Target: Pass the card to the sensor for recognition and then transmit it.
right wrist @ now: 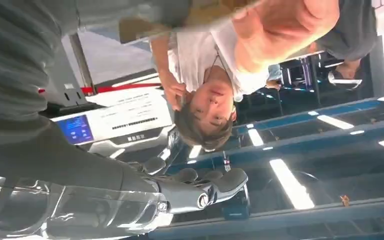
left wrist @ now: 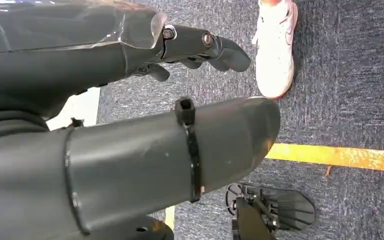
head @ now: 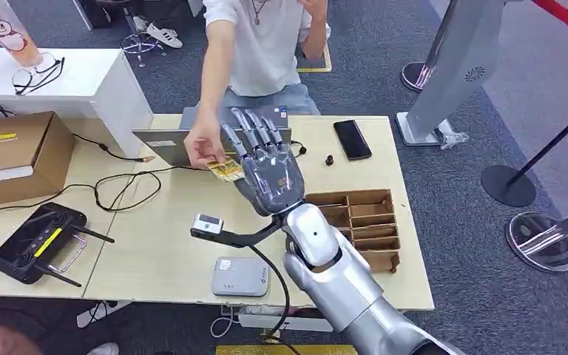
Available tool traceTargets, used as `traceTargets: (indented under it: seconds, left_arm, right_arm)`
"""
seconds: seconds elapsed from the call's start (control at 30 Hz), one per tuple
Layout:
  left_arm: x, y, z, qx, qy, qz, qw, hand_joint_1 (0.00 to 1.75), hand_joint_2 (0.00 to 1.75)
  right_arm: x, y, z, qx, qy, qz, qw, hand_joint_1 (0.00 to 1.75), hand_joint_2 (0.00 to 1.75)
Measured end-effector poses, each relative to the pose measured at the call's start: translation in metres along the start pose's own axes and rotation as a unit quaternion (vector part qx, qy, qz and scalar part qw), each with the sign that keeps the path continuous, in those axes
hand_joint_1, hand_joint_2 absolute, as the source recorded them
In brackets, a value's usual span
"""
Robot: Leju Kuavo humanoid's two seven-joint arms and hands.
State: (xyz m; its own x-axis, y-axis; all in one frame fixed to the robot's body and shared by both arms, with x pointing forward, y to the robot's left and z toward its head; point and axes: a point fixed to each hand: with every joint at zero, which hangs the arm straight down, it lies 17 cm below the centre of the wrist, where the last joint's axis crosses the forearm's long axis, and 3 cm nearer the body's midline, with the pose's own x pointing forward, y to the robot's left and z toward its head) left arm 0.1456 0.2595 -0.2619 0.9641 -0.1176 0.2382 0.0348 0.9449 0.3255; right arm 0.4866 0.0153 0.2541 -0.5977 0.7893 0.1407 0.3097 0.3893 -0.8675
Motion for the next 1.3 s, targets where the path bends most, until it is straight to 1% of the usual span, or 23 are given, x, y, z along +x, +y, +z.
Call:
traceTargets:
  seconds: [0.03, 0.1, 0.13, 0.2, 0.4, 0.83, 1.3]
  left_arm:
    - [0.0, 0.0001, 0.0, 0.0, 0.0, 0.0, 1.0, 0.0, 0.0]
    - [0.0, 0.0001, 0.0, 0.0, 0.0, 0.0, 1.0, 0.0, 0.0]
    - [0.0, 0.0001, 0.0, 0.0, 0.0, 0.0, 1.0, 0.0, 0.0]
    - [0.0, 0.0001, 0.0, 0.0, 0.0, 0.0, 1.0, 0.0, 0.0]
    - [0.0, 0.0001, 0.0, 0.0, 0.0, 0.0, 1.0, 0.0, 0.0]
    - [-0.0001, 0.0004, -0.0001, 0.001, 0.0, 0.0, 1.0, 0.0, 0.0]
    - [0.0001, 0.0005, -0.0002, 0.0, -0.001, 0.0, 1.0, 0.0, 0.0]
  right_arm:
    - [0.0001, 0.0001, -0.0004, 0.0, 0.0, 0.0, 1.0, 1.59, 1.75]
    - [0.0003, 0.0009, -0.0007, 0.002, 0.0, 0.0, 1.0, 1.69, 1.75]
    - [0.0004, 0.0015, -0.0007, 0.003, -0.001, 0.0, 1.0, 1.68, 1.75]
    - [0.0003, 0.0021, -0.0008, 0.004, -0.001, 0.0, 1.0, 1.75, 1.75]
    - [0.0011, 0.0029, -0.0014, 0.005, -0.001, 0.0, 1.0, 1.73, 1.75]
    - [0.0036, 0.0043, -0.0028, 0.01, -0.003, -0.002, 1.0, 1.75, 1.75]
    - [0.005, 0.0018, -0.0032, 0.005, -0.002, -0.03, 1.0, 1.75, 1.75]
